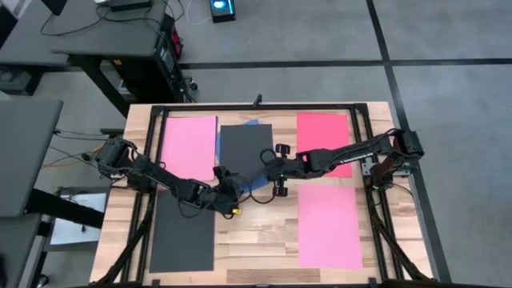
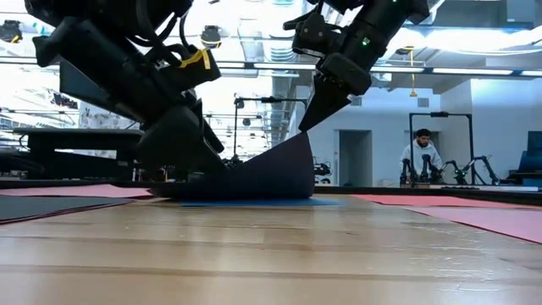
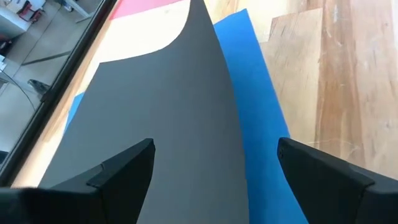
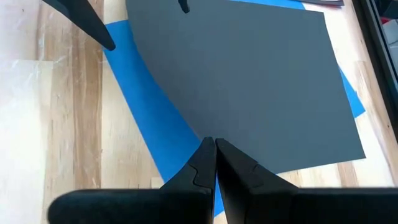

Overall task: Organize paper
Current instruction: Move the black paper to the bottom middle of the table

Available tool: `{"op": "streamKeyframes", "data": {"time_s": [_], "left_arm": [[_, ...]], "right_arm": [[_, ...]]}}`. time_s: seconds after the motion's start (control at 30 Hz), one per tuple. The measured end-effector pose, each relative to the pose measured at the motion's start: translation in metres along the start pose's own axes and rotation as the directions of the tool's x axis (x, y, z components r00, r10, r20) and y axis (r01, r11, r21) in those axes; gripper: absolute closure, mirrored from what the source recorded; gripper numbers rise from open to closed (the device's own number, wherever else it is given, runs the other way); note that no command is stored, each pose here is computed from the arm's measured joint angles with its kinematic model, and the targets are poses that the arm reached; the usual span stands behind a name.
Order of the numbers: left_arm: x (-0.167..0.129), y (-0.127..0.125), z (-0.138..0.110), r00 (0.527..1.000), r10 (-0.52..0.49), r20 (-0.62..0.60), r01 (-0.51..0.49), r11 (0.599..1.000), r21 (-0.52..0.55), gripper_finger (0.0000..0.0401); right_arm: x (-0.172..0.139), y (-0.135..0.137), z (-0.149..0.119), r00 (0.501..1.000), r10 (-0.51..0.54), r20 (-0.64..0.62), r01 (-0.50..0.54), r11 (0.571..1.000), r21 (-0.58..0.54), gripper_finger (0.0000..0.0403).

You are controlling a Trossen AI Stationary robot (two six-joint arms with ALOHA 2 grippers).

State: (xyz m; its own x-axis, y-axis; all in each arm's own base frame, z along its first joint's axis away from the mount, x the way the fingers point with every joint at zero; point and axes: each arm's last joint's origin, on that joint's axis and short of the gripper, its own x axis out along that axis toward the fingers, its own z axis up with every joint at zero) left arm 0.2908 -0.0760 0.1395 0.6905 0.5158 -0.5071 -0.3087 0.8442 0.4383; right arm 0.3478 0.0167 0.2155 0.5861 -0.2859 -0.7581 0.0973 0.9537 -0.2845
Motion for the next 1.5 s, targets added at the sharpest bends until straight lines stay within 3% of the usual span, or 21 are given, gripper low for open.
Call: {"op": "streamKeyframes", "data": {"time_s": [0.13, 0.33, 0.53, 0.7, 1.03, 1.27, 1.5], "left_arm": [[0.008, 0.001, 0.004, 1.0, -0.007, -0.007, 0.006, 1.0, -0.012, 0.0081], [0.024, -0.012, 0.007, 0.999, 0.0, -0.044, 0.003, 0.998, 0.07, 0.0081], [0.029, -0.014, 0.006, 0.996, 0.07, -0.056, -0.065, 0.994, 0.087, 0.0091], [0.029, -0.013, 0.002, 0.993, 0.083, -0.087, -0.074, 0.991, 0.108, 0.0165], [0.03, -0.01, -0.002, 0.986, 0.123, -0.114, -0.108, 0.986, 0.13, 0.0383], [0.03, -0.009, 0.012, 0.981, 0.173, -0.085, -0.154, 0.97, 0.188, 0.0401], [0.027, -0.007, 0.038, 0.978, 0.178, -0.109, -0.148, 0.96, 0.236, 0.0401]], "right_arm": [[0.0, 0.0, 0.0, 1.0, 0.0, 0.0, 0.0, 1.0, 0.0, 0.0403], [0.0, 0.0, 0.0, 1.0, -0.001, -0.004, 0.001, 1.0, -0.001, 0.0403], [0.0, 0.0, -0.002, 1.0, 0.0, -0.017, 0.0, 1.0, -0.005, 0.0403], [0.0, 0.0, -0.002, 1.0, 0.0, -0.016, 0.0, 1.0, -0.004, 0.0403], [0.0, 0.0, -0.002, 1.0, -0.001, -0.015, 0.001, 1.0, -0.003, 0.0403], [-0.003, -0.001, -0.002, 1.0, -0.001, -0.017, 0.001, 1.0, -0.001, 0.0403], [-0.033, -0.008, -0.003, 1.0, 0.004, -0.016, -0.004, 1.0, -0.005, 0.0402]]}}
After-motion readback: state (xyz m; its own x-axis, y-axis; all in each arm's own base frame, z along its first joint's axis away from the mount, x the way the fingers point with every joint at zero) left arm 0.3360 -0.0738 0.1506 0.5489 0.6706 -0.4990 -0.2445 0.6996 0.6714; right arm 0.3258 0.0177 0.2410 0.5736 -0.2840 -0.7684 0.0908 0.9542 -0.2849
